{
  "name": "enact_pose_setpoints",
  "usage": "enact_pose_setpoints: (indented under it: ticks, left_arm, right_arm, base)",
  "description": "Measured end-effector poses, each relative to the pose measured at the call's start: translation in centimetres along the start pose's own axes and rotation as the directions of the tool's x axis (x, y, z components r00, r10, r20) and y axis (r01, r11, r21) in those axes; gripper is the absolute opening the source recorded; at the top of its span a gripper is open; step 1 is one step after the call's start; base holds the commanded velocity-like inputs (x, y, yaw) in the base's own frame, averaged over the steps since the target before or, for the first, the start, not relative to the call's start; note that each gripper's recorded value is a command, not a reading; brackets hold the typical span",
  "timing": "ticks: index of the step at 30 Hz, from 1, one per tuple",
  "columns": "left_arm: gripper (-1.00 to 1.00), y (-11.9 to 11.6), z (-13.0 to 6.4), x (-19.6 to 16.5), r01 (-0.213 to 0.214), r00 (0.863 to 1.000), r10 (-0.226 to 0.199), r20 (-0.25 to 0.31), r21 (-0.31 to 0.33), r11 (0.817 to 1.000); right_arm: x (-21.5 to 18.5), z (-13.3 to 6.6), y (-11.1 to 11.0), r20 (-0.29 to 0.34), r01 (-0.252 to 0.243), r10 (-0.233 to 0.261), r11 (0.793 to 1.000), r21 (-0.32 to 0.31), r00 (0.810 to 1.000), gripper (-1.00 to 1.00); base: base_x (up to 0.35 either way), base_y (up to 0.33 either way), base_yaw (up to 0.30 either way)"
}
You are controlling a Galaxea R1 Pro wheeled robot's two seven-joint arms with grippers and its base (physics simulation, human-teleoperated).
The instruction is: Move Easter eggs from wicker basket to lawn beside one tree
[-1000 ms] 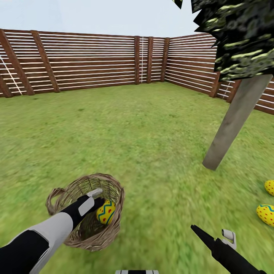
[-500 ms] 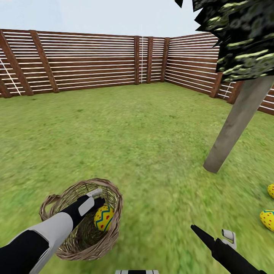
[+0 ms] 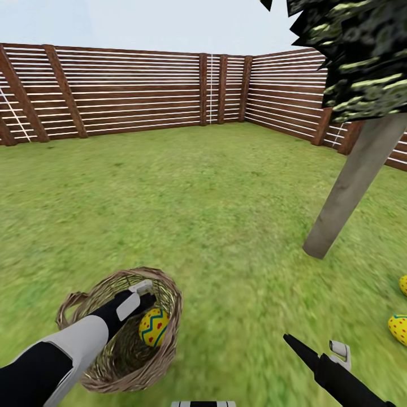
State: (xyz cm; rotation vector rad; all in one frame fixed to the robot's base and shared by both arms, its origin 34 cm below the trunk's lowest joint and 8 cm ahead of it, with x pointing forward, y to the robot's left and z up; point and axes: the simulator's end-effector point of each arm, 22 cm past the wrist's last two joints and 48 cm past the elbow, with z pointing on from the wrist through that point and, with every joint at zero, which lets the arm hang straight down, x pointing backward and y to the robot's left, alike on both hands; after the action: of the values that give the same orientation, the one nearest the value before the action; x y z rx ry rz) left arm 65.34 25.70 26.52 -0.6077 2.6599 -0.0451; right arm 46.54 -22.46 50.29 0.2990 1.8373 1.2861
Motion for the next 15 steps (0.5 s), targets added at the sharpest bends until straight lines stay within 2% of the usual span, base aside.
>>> enact_pose_setpoints:
  ticks: [15]
  left_arm:
    - [1.00,-0.01,0.01,-0.03,0.000,1.000,0.000,0.001,0.000,1.000]
  right_arm:
    - [0.01,0.01,-0.01,0.000,0.000,0.000,1.000,0.000,1.000,1.00]
  base:
    - [0.013,0.000,0.000]
